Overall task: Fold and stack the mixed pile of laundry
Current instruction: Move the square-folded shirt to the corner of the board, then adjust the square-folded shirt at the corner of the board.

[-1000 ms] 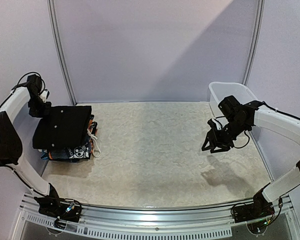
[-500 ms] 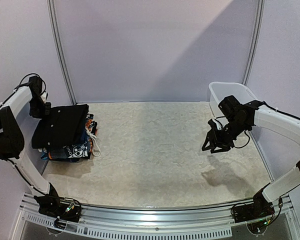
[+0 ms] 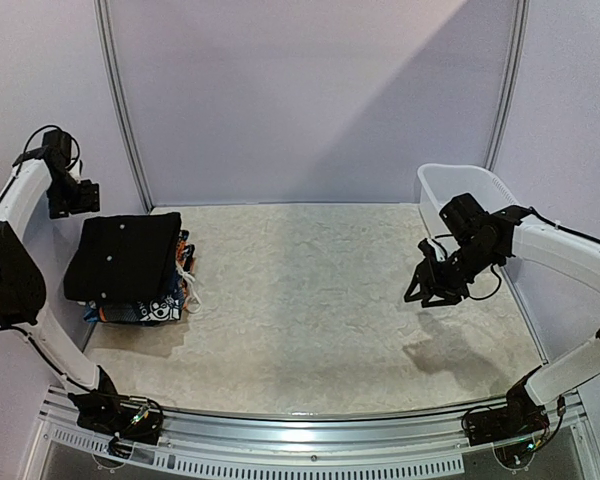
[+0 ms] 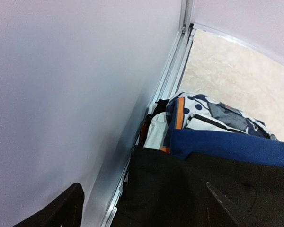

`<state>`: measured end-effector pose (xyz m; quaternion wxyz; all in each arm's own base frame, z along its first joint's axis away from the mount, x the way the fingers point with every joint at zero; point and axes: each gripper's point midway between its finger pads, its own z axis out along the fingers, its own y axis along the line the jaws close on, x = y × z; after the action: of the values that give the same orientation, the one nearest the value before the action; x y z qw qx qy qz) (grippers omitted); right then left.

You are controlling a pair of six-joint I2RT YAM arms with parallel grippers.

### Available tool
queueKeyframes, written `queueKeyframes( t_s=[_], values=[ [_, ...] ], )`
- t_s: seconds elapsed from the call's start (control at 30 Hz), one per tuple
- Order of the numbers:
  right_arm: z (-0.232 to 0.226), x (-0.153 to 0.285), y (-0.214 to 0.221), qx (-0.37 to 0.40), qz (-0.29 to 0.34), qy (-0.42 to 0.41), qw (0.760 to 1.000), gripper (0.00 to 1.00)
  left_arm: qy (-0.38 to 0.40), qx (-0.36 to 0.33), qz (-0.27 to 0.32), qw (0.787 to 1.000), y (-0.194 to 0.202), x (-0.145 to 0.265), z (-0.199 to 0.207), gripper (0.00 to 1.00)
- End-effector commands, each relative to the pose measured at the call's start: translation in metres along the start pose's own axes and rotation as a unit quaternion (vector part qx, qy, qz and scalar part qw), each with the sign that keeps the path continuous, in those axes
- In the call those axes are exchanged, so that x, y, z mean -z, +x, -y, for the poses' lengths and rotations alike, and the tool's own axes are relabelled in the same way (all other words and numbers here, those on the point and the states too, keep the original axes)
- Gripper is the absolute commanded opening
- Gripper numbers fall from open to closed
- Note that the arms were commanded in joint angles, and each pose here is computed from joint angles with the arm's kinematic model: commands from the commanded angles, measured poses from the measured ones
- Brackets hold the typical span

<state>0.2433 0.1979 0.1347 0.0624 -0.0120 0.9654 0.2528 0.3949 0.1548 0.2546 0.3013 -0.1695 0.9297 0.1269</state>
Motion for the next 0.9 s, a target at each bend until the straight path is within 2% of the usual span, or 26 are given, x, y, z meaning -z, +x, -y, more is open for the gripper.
queueKeyframes(
  t_s=[0.0,0.07,0.1,0.17,0.4,0.6,0.87],
  values=[
    [-0.003,0.002,-0.001,0.003,0.013,-0.009,1.0,0.5,0.034,0.019,0.019,0.999,0.002,0.037,0.01,0.89],
    [-0.004,0.002,0.0,0.003,0.012,-0.01,1.0,0.5,0.042,0.023,0.031,0.998,0.003,0.047,0.014,0.91],
    [-0.004,0.002,0.0,0.004,0.012,-0.011,1.0,0.5,0.044,0.025,0.039,0.998,0.003,0.054,0.014,0.97],
    [-0.003,0.003,0.002,0.006,0.01,-0.008,1.0,0.5,0.049,0.02,0.048,0.997,0.003,0.064,0.018,1.0],
    [0.001,-0.002,0.007,0.007,0.008,-0.01,1.0,0.5,0.104,-0.011,0.059,0.993,0.032,0.085,0.056,0.89],
    [0.001,-0.005,0.008,0.0,0.008,-0.017,1.0,0.5,0.147,-0.048,0.037,0.987,0.066,0.063,0.094,0.88],
    [0.006,-0.005,0.012,-0.004,0.003,-0.007,1.0,0.5,0.142,-0.058,0.031,0.988,0.061,0.029,0.106,0.86]
  ],
)
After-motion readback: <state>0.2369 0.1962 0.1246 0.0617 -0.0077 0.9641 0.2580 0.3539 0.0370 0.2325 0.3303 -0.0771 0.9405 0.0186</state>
